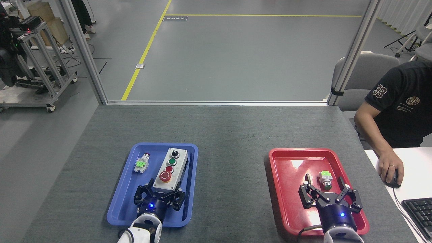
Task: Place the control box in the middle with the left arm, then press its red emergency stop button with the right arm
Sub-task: 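Slide the control box with the left hand to the table middle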
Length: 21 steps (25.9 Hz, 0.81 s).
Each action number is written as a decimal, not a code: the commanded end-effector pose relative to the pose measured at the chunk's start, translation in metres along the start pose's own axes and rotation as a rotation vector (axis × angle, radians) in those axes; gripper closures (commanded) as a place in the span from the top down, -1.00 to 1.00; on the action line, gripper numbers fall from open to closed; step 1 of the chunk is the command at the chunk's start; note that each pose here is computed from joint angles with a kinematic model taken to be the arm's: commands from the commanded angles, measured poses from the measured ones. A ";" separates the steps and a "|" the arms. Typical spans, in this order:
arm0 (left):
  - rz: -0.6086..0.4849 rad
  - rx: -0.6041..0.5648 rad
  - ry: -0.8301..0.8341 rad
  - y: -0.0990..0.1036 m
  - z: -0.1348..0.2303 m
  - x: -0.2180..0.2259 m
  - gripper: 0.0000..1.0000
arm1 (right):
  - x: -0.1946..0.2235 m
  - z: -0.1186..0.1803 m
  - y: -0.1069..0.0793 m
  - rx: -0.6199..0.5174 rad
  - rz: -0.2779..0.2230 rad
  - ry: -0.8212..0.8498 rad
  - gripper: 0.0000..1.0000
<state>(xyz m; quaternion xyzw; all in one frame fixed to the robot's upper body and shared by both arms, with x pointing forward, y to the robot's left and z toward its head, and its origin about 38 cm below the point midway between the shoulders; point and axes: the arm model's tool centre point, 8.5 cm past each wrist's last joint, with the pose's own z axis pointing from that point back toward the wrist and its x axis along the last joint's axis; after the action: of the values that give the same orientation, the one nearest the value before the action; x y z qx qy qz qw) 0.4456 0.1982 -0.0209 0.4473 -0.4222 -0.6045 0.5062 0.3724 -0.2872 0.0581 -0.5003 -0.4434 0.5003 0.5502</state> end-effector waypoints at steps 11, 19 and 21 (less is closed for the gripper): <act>-0.013 -0.002 0.018 0.004 -0.007 -0.004 0.53 | -0.001 0.000 0.000 0.004 0.002 0.002 1.00; -0.024 0.009 -0.020 0.006 -0.006 -0.010 -1.00 | -0.002 0.000 0.000 0.004 0.003 0.002 1.00; -0.014 0.066 -0.028 0.023 -0.005 -0.008 -1.00 | -0.001 0.000 0.000 0.004 0.002 0.002 0.99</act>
<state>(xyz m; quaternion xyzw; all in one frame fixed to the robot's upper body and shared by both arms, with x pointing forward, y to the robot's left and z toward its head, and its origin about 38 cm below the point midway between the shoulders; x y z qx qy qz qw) 0.4536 0.2064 -0.0141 0.4492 -0.4239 -0.6121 0.4938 0.3723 -0.2888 0.0580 -0.5003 -0.4408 0.5016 0.5511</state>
